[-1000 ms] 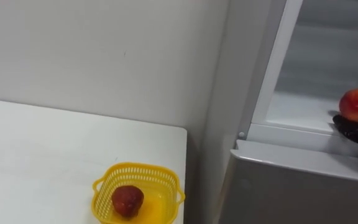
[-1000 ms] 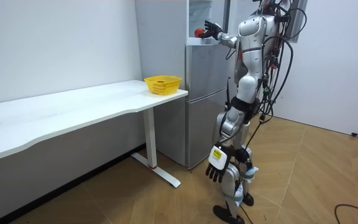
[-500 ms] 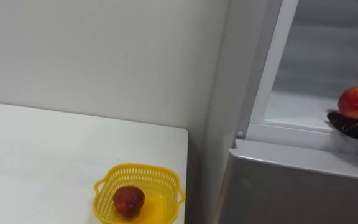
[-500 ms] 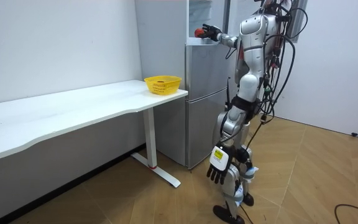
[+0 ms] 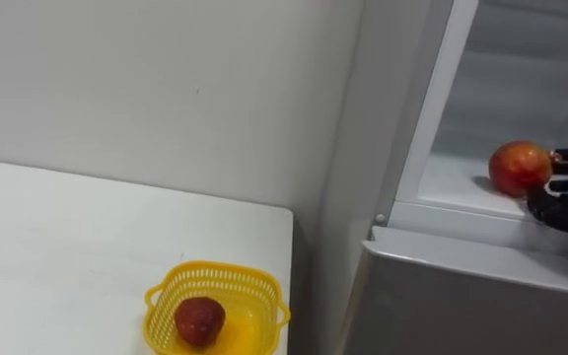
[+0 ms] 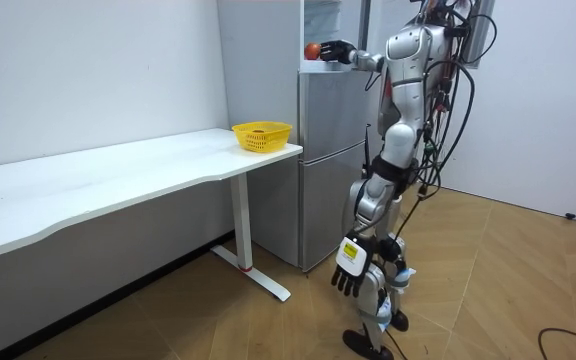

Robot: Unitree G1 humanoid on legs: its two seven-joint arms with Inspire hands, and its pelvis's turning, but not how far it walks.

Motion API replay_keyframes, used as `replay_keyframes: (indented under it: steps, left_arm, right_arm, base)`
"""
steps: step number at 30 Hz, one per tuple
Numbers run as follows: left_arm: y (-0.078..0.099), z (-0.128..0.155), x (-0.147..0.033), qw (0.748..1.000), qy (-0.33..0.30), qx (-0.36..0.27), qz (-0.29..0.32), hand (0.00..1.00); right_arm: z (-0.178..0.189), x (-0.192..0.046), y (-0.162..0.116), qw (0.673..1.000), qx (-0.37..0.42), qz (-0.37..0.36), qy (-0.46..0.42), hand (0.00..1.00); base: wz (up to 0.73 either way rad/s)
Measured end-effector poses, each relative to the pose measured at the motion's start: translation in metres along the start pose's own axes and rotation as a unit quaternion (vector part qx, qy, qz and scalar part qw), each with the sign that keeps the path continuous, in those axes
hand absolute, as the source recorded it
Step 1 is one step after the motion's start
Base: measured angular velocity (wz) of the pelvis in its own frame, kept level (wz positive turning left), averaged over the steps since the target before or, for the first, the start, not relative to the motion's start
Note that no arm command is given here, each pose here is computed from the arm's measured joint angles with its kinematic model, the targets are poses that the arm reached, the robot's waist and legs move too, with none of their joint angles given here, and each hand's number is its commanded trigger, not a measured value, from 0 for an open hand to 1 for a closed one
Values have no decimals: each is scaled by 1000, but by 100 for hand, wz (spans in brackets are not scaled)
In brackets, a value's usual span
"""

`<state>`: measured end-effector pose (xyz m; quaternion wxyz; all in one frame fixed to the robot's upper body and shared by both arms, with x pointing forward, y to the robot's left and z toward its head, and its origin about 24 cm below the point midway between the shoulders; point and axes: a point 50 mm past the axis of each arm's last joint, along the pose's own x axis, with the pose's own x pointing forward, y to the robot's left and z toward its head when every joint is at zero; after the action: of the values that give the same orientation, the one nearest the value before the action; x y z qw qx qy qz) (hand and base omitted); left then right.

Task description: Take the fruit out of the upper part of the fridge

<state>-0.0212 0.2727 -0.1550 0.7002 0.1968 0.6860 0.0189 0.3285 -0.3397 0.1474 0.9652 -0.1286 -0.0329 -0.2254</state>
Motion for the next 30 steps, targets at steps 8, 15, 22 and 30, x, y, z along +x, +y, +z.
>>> replay_keyframes:
  steps: [8, 15, 22, 30]
  left_arm:
    - [1, 0, 0, 1000, 0, 0, 5, 0]
    - [2, 1, 0, 1000, -1, -2, 7, 0]
    - [4, 1, 0, 1000, 2, -5, 9, 0]
    - [4, 1, 0, 1000, 8, -3, 10, 0]
  right_arm:
    - [10, 5, -2, 1000, -15, 3, -11, 100]
    - [9, 6, -3, 1000, -16, 3, -9, 0]
    - [9, 6, -3, 1000, -23, 4, -8, 0]
    - [9, 6, -3, 1000, -29, 3, -7, 0]
  base:
    - [3]
    - [2]
    - [0]
    - [0]
